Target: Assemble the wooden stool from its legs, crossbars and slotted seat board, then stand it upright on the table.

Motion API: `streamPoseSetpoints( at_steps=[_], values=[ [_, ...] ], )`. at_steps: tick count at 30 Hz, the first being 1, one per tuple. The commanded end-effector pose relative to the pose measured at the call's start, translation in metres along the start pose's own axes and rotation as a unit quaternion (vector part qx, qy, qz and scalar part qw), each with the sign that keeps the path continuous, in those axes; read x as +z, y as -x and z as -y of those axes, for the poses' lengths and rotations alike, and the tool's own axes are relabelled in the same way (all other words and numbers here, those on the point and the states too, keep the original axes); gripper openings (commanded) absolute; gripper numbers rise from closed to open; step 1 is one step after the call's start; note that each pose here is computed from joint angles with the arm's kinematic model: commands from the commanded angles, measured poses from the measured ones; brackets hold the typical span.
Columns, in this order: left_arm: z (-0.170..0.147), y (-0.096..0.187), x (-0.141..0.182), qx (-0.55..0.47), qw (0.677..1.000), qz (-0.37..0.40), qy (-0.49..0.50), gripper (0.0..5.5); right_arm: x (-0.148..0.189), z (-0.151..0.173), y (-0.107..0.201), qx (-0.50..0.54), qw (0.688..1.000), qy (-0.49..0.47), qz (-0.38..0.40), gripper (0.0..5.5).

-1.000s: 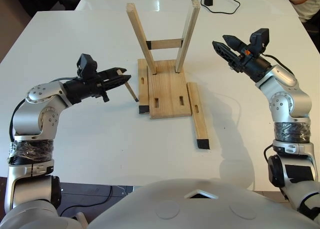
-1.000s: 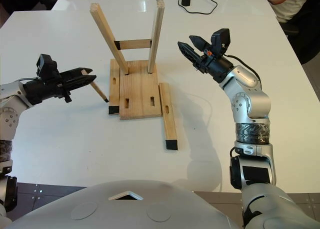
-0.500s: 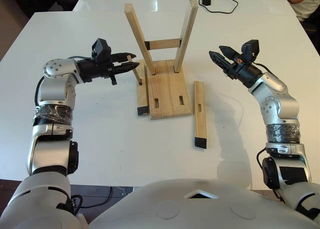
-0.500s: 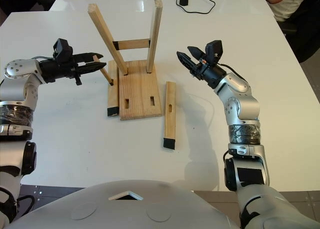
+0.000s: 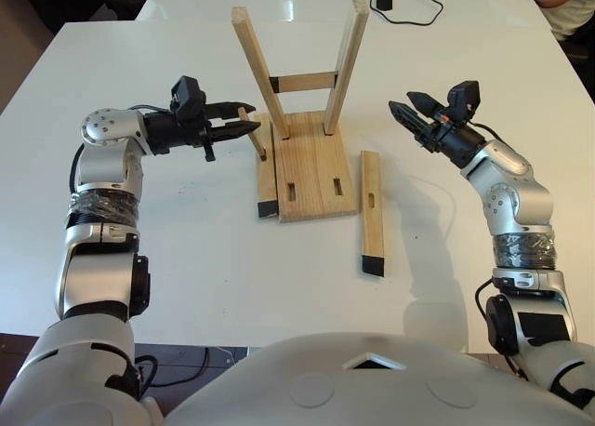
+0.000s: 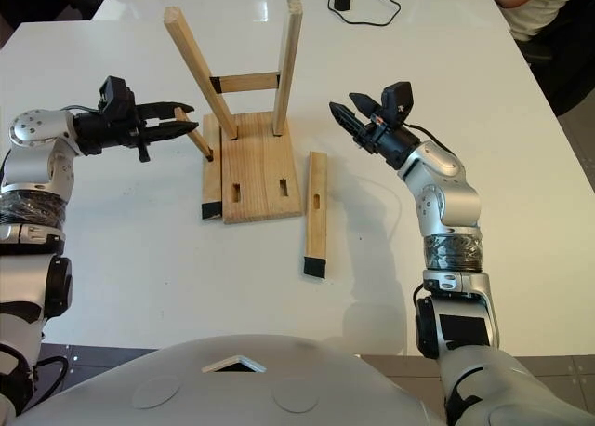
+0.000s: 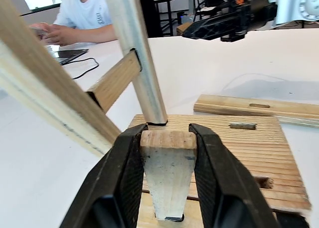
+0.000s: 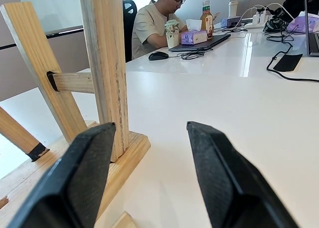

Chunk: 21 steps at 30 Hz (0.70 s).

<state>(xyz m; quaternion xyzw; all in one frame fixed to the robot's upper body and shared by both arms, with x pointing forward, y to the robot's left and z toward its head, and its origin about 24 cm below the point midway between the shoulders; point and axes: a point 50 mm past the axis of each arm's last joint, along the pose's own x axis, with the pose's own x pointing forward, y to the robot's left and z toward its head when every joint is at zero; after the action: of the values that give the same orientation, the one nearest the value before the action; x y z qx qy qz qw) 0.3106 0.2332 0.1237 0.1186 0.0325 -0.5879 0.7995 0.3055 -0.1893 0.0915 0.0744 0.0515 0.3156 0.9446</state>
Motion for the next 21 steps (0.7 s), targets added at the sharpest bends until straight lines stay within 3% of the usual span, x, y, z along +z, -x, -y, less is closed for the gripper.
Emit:
streamPoseSetpoints(
  at_steps=[1, 12, 21],
  values=[
    [0.017, 0.014, -0.020, -0.052, 0.995, -0.073, 0.047, 1.30, -0.002, 0.004, 0.004, -0.009, 1.000, 0.003, -0.003, 2.64],
    [0.020, 0.030, 0.015, -0.091, 0.988, -0.109, 0.061, 1.30, -0.029, -0.009, 0.018, -0.032, 0.999, -0.034, -0.012, 2.64],
    [0.020, -0.022, 0.023, -0.139, 0.978, -0.152, 0.007, 1.30, -0.042, -0.017, 0.016, -0.055, 0.997, -0.060, -0.017, 2.64]
  ],
)
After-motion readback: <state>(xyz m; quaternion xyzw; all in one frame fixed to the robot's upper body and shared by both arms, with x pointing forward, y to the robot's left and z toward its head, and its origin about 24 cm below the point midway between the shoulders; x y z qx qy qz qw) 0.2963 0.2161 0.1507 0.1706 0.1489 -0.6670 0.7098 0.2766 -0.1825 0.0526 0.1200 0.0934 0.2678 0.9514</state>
